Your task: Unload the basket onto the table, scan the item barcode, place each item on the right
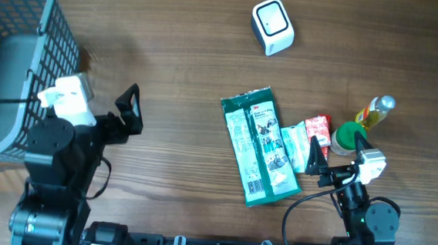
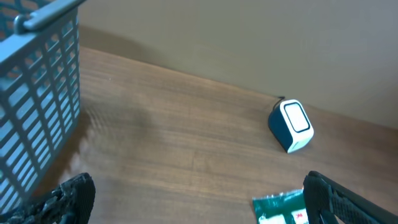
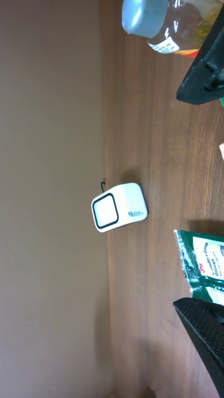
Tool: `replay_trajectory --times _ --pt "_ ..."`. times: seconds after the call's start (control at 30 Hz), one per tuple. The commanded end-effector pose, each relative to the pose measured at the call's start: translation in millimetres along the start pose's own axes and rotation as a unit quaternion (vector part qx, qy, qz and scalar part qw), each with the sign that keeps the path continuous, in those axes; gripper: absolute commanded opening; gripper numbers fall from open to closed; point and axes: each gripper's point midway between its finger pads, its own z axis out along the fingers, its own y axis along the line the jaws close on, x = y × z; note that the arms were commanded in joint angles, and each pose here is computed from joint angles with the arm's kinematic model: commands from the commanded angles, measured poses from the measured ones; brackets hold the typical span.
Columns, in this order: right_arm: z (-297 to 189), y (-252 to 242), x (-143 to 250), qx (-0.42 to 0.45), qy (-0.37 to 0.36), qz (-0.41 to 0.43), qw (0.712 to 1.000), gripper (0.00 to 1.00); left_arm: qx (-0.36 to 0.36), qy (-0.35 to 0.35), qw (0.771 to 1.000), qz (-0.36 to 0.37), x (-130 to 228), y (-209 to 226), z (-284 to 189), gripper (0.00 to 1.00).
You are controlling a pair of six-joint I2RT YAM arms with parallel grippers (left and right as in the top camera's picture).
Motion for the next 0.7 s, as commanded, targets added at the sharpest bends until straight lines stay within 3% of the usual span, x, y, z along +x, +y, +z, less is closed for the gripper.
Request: replay_trajectory --times 0.0,0.43,0.67 --pt "-0.7 -2.3 -2.9 0.006 -0.007 -0.011 1.0 1.0 -0.005 0.003 1.0 -0.001 6.6 4.2 -13.2 1.0" --pt "-0.7 -2.3 -2.9 0.006 -0.007 -0.011 1.0 0.99 -0.026 0.068 0.997 0.001 61.4 23.4 -61.9 1.0" --pt "-0.7 -2.3 -2.9 0.006 -0.007 -0.011 1.0 1.0 0.01 -0.065 0.998 -0.006 26.0 15.6 -97.8 1.0"
